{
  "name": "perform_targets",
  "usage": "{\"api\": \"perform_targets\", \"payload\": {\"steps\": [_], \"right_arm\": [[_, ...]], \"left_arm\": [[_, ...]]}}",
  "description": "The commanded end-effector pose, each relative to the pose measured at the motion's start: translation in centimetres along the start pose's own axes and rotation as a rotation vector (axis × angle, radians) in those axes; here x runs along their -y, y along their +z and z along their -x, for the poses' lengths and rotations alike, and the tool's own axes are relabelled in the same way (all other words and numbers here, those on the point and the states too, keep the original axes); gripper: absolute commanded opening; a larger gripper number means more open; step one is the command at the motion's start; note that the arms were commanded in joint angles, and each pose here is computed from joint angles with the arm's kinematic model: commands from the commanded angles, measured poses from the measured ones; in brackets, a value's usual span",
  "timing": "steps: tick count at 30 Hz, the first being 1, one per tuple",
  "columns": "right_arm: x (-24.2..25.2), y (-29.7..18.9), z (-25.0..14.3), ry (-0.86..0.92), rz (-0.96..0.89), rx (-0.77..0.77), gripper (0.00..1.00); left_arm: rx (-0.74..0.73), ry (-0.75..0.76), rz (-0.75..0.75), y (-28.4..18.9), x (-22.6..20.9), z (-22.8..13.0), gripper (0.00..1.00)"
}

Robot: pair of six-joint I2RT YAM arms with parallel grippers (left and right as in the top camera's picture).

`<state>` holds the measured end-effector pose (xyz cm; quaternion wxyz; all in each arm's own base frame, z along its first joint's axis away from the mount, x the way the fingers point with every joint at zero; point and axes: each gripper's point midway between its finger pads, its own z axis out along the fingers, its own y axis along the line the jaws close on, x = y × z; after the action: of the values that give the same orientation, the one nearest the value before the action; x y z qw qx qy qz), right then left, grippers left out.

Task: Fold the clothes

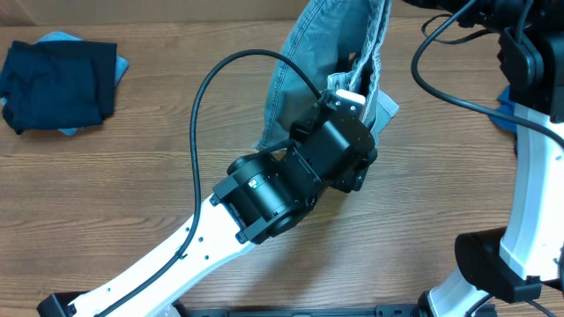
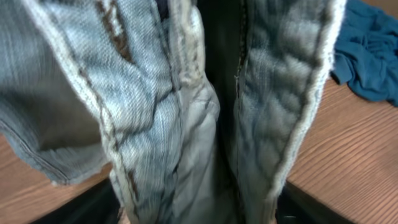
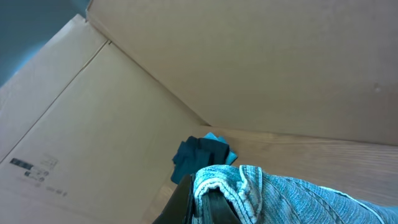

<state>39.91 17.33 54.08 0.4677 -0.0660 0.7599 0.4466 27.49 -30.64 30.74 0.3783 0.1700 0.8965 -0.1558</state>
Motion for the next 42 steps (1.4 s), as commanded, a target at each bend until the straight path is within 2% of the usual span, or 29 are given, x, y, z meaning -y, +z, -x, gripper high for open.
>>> {"api": "perform_targets", "payload": {"steps": [1, 4, 5, 7, 10, 13, 16, 17, 19, 20, 26, 33, 35, 37, 42], "right_arm": [[-3.0, -1.5, 0.7, -0.047, 0.075, 0.031, 0.04], [-3.2, -1.5, 0.6, -0.032, 0.090, 0.021, 0.04], [-3.4, -1.5, 0.6, -0.033, 0.101, 0.018, 0.04], [-3.7, -1.5, 0.6, -0.037, 0.112, 0.016, 0.04], [-4.2, -1.7, 0.5, -0.038, 0.138, 0.008, 0.04], [-4.6, -1.9, 0.5, -0.026, 0.147, 0.009, 0.04], [-5.3, -2.4, 0.6, -0.038, 0.168, 0.015, 0.04], [-5.4, -2.5, 0.6, -0.042, 0.169, 0.017, 0.04], [-5.6, -2.6, 0.7, -0.047, 0.172, 0.022, 0.04], [-5.7, -2.7, 0.7, -0.048, 0.173, 0.023, 0.04], [-5.2, -2.6, 0.9, -0.048, 0.144, 0.036, 0.04], [-2.9, -2.4, 1.0, -0.064, 0.027, 0.059, 0.04], [-2.4, -2.4, 0.7, -0.081, 0.006, 0.050, 0.08], [-1.7, -2.4, 0.4, -0.079, -0.029, 0.042, 0.16], [0.3, -2.5, -0.1, -0.066, -0.134, 0.036, 0.17]], "left_arm": [[0.029, 0.008, 0.004, -0.5, 0.0, 0.8, 0.73], [0.029, 0.007, 0.004, -0.5, 0.0, 0.8, 0.82], [0.029, 0.007, 0.004, -0.5, 0.0, 0.8, 0.88], [0.029, 0.007, 0.004, -0.5, 0.0, 0.8, 0.91], [0.032, 0.006, 0.002, -0.5, 0.1, 0.9, 0.92], [0.041, 0.003, -0.001, -0.5, 0.2, 1.1, 0.87], [0.051, 0.000, 0.002, -0.5, 0.1, 1.3, 0.68], [0.052, 0.002, 0.001, -0.5, 0.1, 1.4, 0.54], [0.056, 0.006, 0.004, -0.5, 0.1, 1.5, 0.16], [0.061, 0.006, 0.013, -0.5, -0.1, 1.6, 0.04], [0.085, 0.014, 0.004, -1.8, -0.1, 2.3, 0.04], [0.183, -0.008, -0.083, -8.1, 0.2, 5.7, 0.04], [0.214, -0.005, -0.119, -10.0, 0.5, 6.7, 0.04], [0.252, -0.014, -0.135, -11.9, 0.5, 7.8, 0.04], [0.338, -0.040, -0.174, -15.7, 0.4, 10.2, 0.04]]}}
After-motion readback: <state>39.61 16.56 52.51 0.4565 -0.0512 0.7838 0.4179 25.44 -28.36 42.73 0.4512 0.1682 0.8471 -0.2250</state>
